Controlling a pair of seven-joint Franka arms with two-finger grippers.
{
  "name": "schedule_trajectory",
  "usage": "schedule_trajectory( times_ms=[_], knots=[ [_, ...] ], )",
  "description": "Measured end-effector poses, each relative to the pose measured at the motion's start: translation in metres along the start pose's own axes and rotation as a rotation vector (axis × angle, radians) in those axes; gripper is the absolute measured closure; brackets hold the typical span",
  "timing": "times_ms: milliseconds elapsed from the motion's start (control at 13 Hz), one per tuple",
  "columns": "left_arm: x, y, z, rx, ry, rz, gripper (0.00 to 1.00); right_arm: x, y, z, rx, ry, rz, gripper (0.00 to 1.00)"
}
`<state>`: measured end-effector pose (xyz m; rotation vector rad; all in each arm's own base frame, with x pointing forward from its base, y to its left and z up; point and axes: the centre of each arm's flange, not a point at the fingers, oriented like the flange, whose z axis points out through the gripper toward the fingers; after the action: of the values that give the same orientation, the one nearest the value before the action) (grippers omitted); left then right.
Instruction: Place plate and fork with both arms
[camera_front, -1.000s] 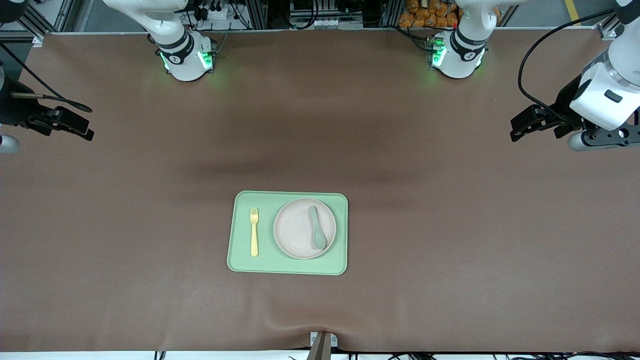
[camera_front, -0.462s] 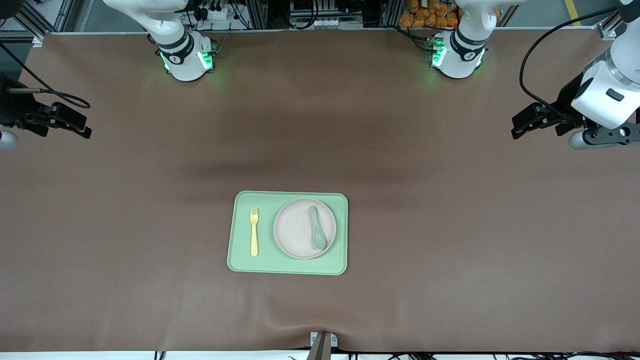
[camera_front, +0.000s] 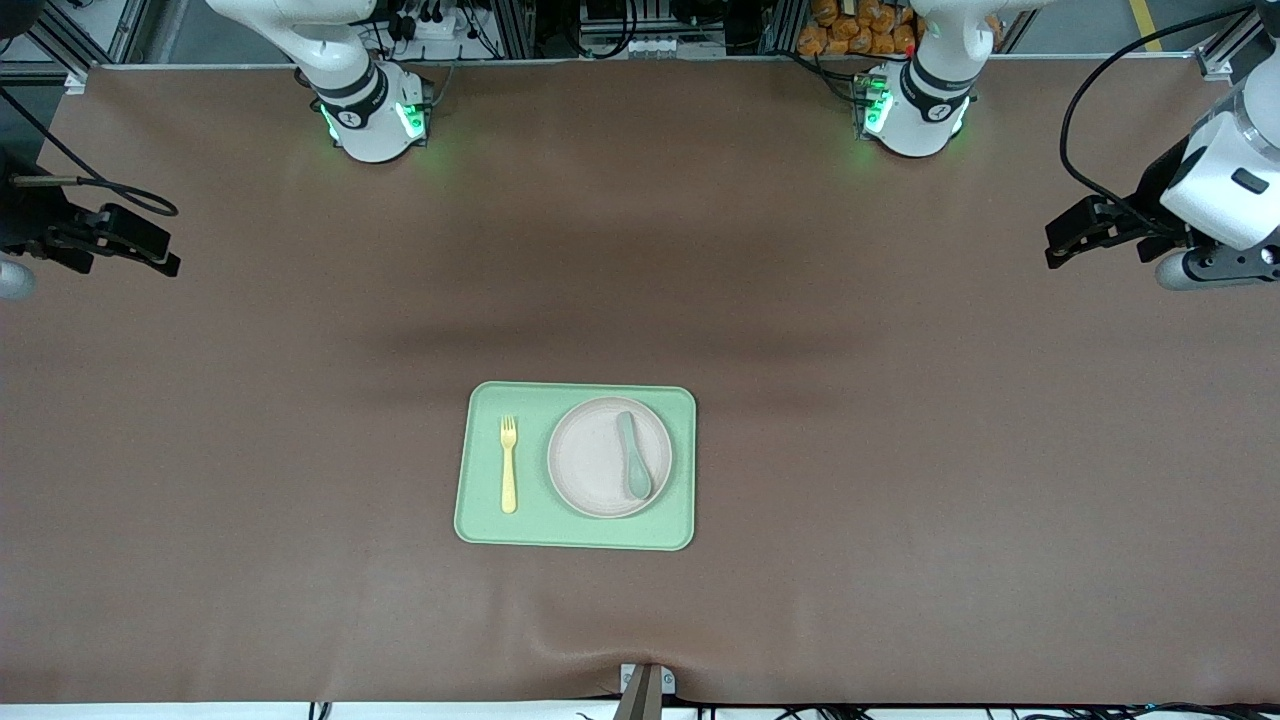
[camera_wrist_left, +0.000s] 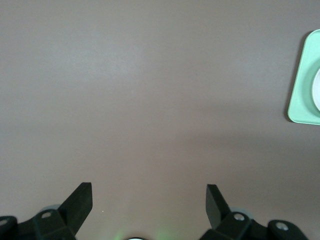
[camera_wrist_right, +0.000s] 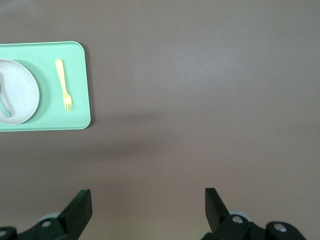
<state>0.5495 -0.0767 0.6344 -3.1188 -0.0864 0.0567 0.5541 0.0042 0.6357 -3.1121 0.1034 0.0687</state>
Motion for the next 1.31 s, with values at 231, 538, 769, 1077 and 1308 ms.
schedule_trajectory(
  times_ms=[231,538,769,1077,1308],
  knots=[
    [0.000,0.000,-0.010,-0.003,0.020,0.002,0.00,0.000,0.002,0.000,0.000,0.000,0.002,0.00],
    [-0.001,0.002,-0.012,-0.004,0.026,0.007,0.00,0.000,0.002,0.000,0.000,0.001,0.002,0.00],
    [-0.001,0.004,-0.012,-0.004,0.026,0.011,0.00,0.000,0.002,0.000,0.000,0.001,0.002,0.00],
    [-0.002,-0.011,-0.010,0.001,-0.003,0.004,0.00,0.000,0.003,0.000,0.000,0.000,0.002,0.00],
    [-0.002,-0.019,-0.011,-0.003,-0.010,-0.007,0.00,0.000,0.003,0.000,0.000,0.000,0.002,0.00]
  ],
)
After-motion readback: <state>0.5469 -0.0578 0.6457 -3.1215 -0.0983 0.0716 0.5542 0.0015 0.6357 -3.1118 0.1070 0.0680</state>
